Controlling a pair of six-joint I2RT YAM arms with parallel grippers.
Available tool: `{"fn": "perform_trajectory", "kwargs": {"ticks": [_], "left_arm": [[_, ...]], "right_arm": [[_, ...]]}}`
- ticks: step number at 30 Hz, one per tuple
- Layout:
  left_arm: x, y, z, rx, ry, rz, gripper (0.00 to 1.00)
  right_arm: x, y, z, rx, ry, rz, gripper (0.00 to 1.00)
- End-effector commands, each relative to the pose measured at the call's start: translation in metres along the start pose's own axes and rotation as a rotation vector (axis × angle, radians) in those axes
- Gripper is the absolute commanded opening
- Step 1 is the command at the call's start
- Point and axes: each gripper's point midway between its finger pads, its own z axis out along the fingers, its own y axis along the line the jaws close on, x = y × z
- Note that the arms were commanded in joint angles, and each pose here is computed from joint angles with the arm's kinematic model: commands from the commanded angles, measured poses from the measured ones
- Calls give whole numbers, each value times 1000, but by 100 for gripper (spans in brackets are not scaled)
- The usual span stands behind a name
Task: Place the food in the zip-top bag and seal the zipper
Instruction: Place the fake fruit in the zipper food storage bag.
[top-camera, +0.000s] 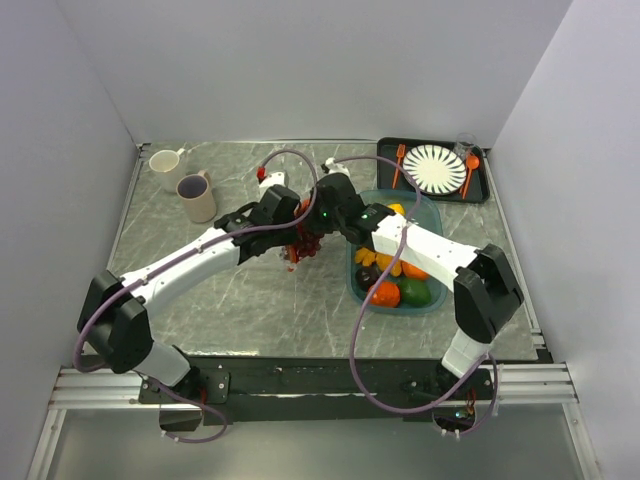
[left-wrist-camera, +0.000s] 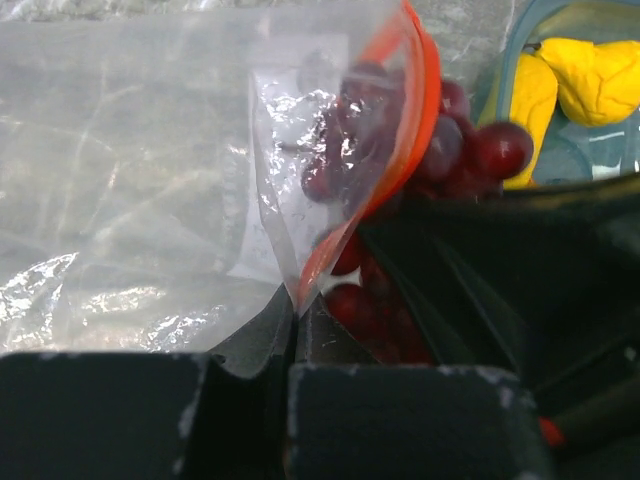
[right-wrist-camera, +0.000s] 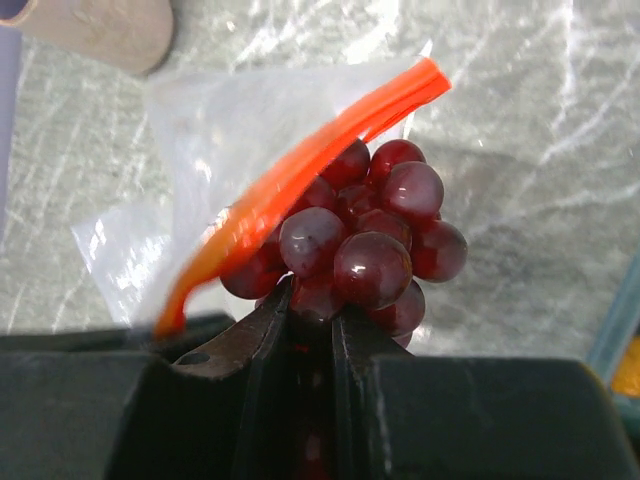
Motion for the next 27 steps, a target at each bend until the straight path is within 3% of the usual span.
{"fn": "perform_trajectory", "kwargs": {"ticks": [1,6,13,20,27], "left_arm": [[-7,-20,-16,106,-14,-3,1],[7,-29,-21,204,-9,8,1],[23,-29,-18,175,41,60,1],[15,-39,-24,205,15,15,1],[-13,-26,-39,144,-96,-29,1]], "right_arm": [[-41,23,-12,-56,-114,19,5],[-51,32,-9,-78,-133,54,5],[-49,35,-8,-127,-132,137,6],[-19,58,0,-274,0,143,8],[13,23,13,-124,94,81,7]]}}
